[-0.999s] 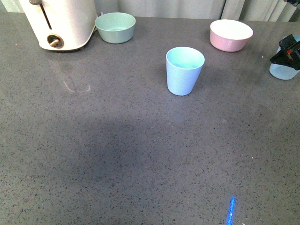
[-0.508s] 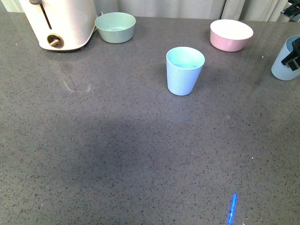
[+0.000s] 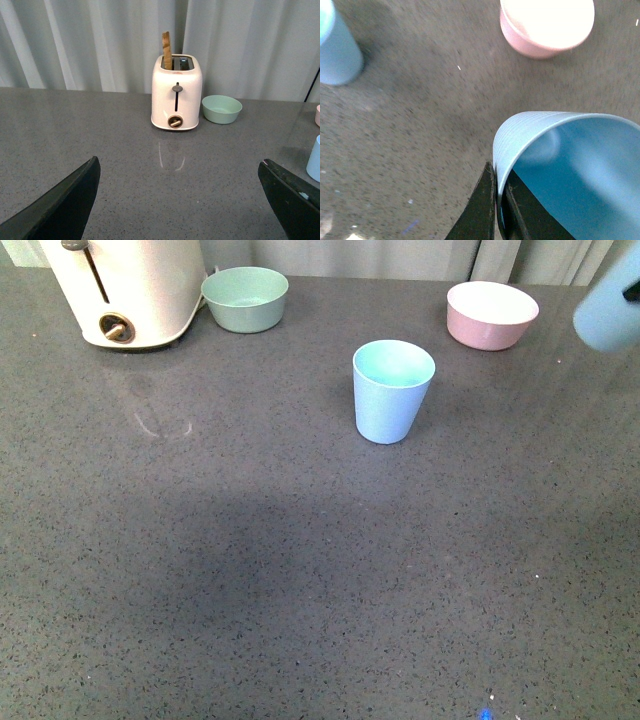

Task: Stack blue cups with both arms

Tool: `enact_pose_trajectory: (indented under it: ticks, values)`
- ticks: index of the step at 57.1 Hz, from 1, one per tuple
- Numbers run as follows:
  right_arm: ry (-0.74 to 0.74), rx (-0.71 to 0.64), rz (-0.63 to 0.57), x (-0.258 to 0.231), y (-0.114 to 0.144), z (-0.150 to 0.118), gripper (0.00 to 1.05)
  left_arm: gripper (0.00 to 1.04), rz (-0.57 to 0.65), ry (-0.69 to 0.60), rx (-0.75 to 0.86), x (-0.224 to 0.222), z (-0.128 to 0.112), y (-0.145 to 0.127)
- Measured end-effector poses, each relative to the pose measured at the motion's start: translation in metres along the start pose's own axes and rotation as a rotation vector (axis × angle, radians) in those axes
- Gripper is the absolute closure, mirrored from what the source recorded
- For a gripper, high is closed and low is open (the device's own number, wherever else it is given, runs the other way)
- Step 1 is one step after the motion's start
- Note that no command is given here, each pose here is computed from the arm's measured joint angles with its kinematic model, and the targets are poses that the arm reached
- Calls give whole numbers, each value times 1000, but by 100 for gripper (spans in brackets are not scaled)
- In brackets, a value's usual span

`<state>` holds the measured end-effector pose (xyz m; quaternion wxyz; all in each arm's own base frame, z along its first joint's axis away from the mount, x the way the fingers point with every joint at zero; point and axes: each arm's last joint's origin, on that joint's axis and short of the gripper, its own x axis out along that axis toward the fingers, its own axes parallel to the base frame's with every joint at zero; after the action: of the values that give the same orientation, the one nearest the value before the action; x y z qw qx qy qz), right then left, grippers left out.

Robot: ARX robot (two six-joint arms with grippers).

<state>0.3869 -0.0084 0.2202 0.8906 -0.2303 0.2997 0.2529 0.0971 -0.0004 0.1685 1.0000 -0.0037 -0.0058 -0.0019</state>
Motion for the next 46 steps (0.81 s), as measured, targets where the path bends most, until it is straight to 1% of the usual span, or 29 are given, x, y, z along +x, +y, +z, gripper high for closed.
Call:
enact_pose_trajectory:
  ticks: [5, 6, 10, 13, 18, 23, 30, 46]
  values:
    - [-68, -51, 44, -11, 27, 32, 103, 9, 0, 0, 0, 0, 0, 0]
    - [-80, -62, 64, -11, 37, 39, 103, 9, 0, 0, 0, 0, 0, 0]
    - [-92, -91, 134, -6, 65, 55, 103, 9, 0, 0, 0, 0, 0, 0]
    - [-81, -109, 171, 0, 84, 62, 103, 9, 0, 0, 0, 0, 0, 0]
    - [-65, -134, 204, 9, 104, 69, 103, 9, 0, 0, 0, 0, 0, 0]
    - [-60, -146, 212, 14, 114, 75, 103, 9, 0, 0, 0, 0, 0, 0]
    - [-51, -150, 220, 19, 120, 79, 103, 9, 0, 0, 0, 0, 0, 0]
    - [-9, -156, 237, 35, 133, 75, 103, 9, 0, 0, 0, 0, 0, 0]
